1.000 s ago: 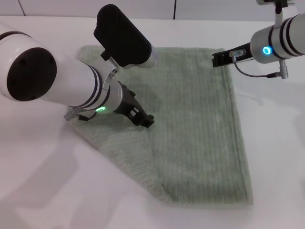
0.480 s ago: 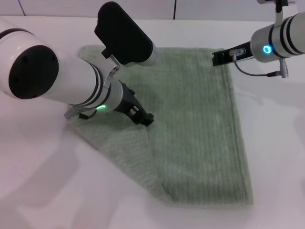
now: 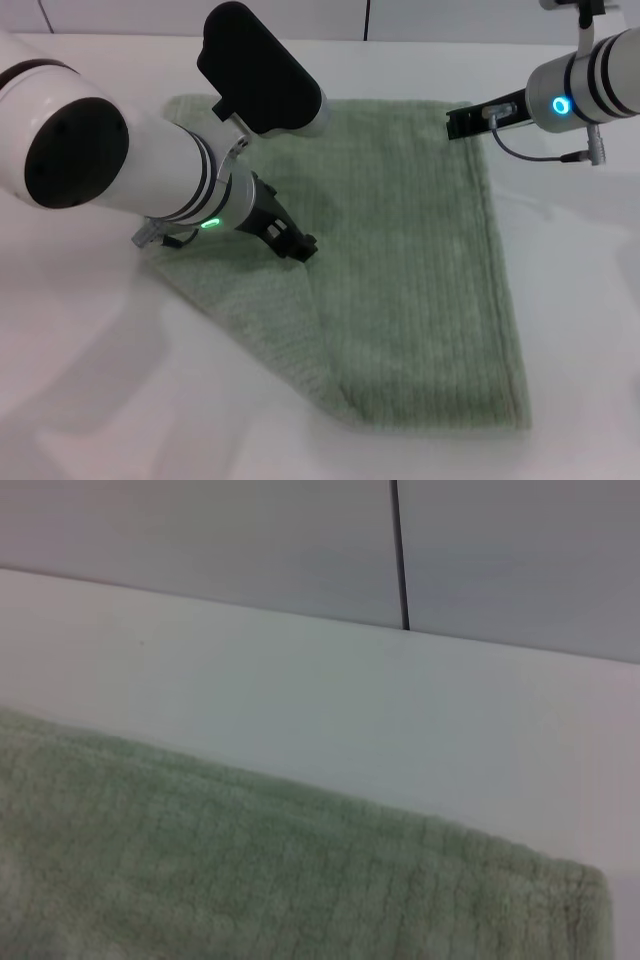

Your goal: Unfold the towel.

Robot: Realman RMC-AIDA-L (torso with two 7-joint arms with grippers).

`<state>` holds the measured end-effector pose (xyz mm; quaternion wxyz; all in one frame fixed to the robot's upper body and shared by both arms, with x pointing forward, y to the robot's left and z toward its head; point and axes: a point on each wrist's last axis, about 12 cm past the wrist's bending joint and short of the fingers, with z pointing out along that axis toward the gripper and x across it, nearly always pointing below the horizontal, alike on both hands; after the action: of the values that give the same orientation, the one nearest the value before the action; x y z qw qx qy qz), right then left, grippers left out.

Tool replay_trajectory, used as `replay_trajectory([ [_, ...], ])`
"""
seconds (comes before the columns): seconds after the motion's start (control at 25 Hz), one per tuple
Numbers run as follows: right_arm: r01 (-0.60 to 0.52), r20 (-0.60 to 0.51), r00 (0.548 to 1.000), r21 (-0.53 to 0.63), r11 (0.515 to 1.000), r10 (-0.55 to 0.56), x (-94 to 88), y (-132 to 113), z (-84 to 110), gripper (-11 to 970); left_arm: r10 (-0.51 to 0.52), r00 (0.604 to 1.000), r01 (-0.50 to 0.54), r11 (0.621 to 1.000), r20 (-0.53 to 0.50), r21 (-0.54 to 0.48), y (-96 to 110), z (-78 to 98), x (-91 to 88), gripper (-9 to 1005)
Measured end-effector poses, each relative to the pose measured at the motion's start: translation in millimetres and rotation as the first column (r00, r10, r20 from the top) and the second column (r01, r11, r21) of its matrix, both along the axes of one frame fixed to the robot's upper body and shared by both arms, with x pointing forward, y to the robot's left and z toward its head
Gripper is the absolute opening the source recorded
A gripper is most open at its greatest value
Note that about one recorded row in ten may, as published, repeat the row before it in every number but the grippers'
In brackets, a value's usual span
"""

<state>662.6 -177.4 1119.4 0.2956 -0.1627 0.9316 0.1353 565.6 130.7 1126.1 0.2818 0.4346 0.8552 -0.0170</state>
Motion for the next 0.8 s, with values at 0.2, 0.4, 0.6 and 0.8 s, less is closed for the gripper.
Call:
replay_trajectory([
  [0.2, 0.006, -0.001, 1.000, -0.006, 1.000, -0.006, -0.5, -1, -4.4, -1, -0.002, 1.000, 0.002, 1.000, -0.001, -0.001, -1, 0.0, -0.6, 733],
  [0.4, 0.016, -0.005, 1.000, -0.010, 1.000, -0.016, -1.0, -2, -8.9, -1, -0.003, 1.000, 0.003, 1.000, -0.002, -0.001, -1, 0.3, -0.9, 731],
  [0.6, 0.019, -0.013, 1.000, -0.014, 1.000, -0.019, -1.9, -3, -11.9, -1, -0.002, 1.000, 0.002, 1.000, -0.002, -0.002, -1, 0.3, -1.0, 729],
  [0.8, 0.023, -0.014, 1.000, -0.017, 1.000, -0.023, -2.2, -4, -13.7, -1, -0.003, 1.000, 0.003, 1.000, -0.002, -0.002, -1, 0.7, -0.7, 727],
])
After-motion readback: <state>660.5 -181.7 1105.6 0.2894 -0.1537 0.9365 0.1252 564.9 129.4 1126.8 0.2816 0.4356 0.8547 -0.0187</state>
